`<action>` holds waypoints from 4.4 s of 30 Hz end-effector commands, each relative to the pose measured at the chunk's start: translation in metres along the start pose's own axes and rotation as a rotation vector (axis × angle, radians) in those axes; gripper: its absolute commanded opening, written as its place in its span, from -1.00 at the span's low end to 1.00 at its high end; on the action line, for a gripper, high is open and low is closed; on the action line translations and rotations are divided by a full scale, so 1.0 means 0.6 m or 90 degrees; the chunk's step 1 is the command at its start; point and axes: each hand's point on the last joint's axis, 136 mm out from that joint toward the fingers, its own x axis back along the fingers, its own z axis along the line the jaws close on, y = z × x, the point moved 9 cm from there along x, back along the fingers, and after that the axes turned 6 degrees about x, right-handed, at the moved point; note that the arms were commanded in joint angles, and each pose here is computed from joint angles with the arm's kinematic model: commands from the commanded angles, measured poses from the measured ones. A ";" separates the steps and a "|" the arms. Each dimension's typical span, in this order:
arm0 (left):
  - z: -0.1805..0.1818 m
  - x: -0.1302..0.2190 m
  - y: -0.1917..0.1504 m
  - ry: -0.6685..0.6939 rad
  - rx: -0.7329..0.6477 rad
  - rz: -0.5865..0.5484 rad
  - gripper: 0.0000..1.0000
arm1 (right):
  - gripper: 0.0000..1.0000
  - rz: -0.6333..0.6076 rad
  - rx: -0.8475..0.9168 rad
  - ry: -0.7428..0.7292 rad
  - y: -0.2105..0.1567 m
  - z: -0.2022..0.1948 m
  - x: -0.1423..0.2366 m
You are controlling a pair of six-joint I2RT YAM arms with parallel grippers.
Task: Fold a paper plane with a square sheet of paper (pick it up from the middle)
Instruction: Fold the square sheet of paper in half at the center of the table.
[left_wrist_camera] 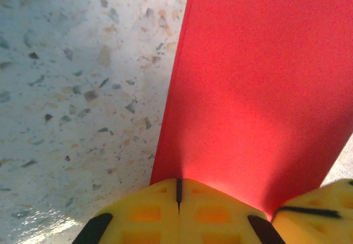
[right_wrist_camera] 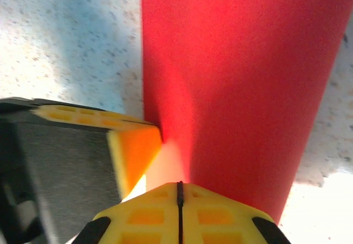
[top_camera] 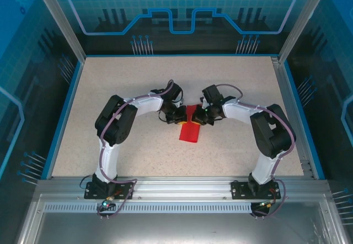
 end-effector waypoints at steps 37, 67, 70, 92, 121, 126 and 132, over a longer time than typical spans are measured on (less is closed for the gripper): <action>0.032 -0.037 -0.015 0.054 0.002 0.036 -1.00 | -0.84 -0.008 0.045 0.008 -0.056 -0.119 -0.024; 0.038 -0.042 -0.017 0.058 0.005 0.043 -1.00 | -0.86 -0.021 0.054 0.119 -0.089 -0.110 -0.040; 0.038 -0.044 -0.017 0.059 0.004 0.044 -1.00 | -0.85 -0.031 0.062 0.138 -0.082 -0.097 -0.029; 0.041 -0.047 -0.017 0.061 0.006 0.051 -1.00 | -0.84 -0.012 0.058 0.121 -0.115 -0.097 -0.032; 0.042 -0.047 -0.019 0.061 0.003 0.050 -1.00 | -0.82 0.007 0.070 0.109 -0.155 -0.099 -0.041; 0.043 -0.048 -0.019 0.063 0.002 0.051 -1.00 | -0.82 -0.009 0.087 0.128 -0.139 -0.074 -0.018; 0.043 -0.050 -0.019 0.061 0.004 0.053 -1.00 | -0.82 -0.038 0.107 0.148 -0.134 -0.052 0.009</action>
